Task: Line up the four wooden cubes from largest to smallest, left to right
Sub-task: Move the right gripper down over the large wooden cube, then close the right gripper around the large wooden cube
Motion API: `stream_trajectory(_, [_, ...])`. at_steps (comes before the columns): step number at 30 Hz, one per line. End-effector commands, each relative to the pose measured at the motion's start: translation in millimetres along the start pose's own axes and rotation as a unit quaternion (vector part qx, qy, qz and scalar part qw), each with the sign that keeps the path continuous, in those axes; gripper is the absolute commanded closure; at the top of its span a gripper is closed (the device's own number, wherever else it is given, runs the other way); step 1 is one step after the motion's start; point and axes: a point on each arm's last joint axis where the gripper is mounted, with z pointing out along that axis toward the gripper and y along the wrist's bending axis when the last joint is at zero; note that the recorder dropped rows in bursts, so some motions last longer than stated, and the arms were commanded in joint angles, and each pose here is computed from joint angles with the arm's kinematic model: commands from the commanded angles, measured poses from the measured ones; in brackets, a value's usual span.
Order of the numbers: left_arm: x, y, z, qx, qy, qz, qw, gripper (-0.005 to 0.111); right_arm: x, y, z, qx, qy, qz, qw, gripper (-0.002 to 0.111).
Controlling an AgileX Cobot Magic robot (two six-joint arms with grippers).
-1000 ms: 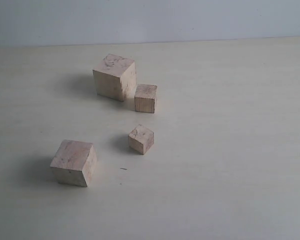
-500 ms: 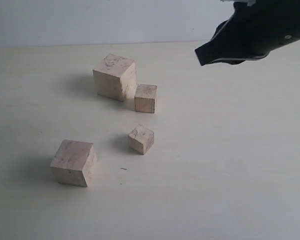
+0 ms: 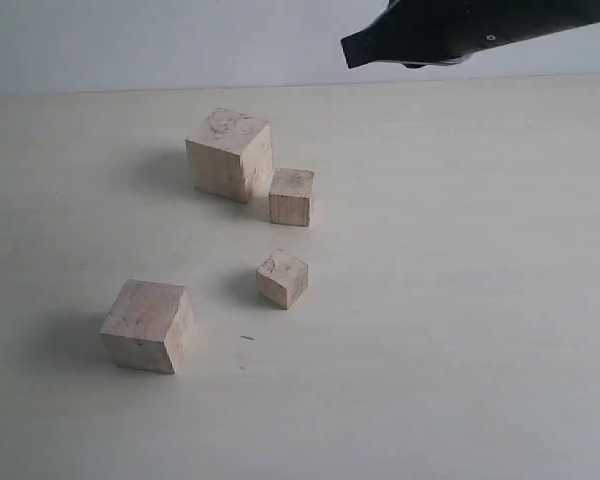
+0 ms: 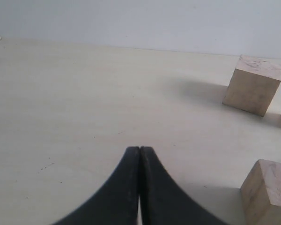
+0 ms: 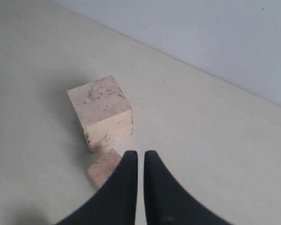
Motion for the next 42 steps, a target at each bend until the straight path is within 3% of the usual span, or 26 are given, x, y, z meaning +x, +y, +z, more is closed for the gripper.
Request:
stream_trajectory(1, [-1,0.1,-1,-0.001,-0.008,0.002,1.0,0.107,-9,9,49,-0.038,0.028,-0.123,0.991,0.073])
stream_trajectory(2, [-1,0.1,-1,-0.001,-0.008,0.002,1.0,0.107,-9,12,58,-0.046,0.033,-0.136,0.989,0.064])
stream_trajectory(5, [-1,0.1,-1,-0.001,-0.008,0.002,1.0,0.107,-11,17,94,-0.06,0.038,-0.171,0.983,0.016])
stream_trajectory(7, [-1,0.1,-1,-0.001,-0.008,0.002,1.0,0.107,-14,16,114,-0.063,0.035,-0.156,0.985,0.003])
stream_trajectory(15, [-1,0.1,-1,-0.001,-0.008,0.002,1.0,0.107,-11,12,157,-0.074,0.037,-0.134,0.988,0.003])
stream_trajectory(24, [-1,0.1,-1,-0.001,-0.008,0.002,1.0,0.107,-8,32,198,-0.1,0.03,-0.221,0.97,0.003])
stream_trajectory(42, [-1,0.1,-1,-0.001,-0.008,0.002,1.0,0.107,24,22,243,-0.1,0.052,-0.223,0.968,0.003])
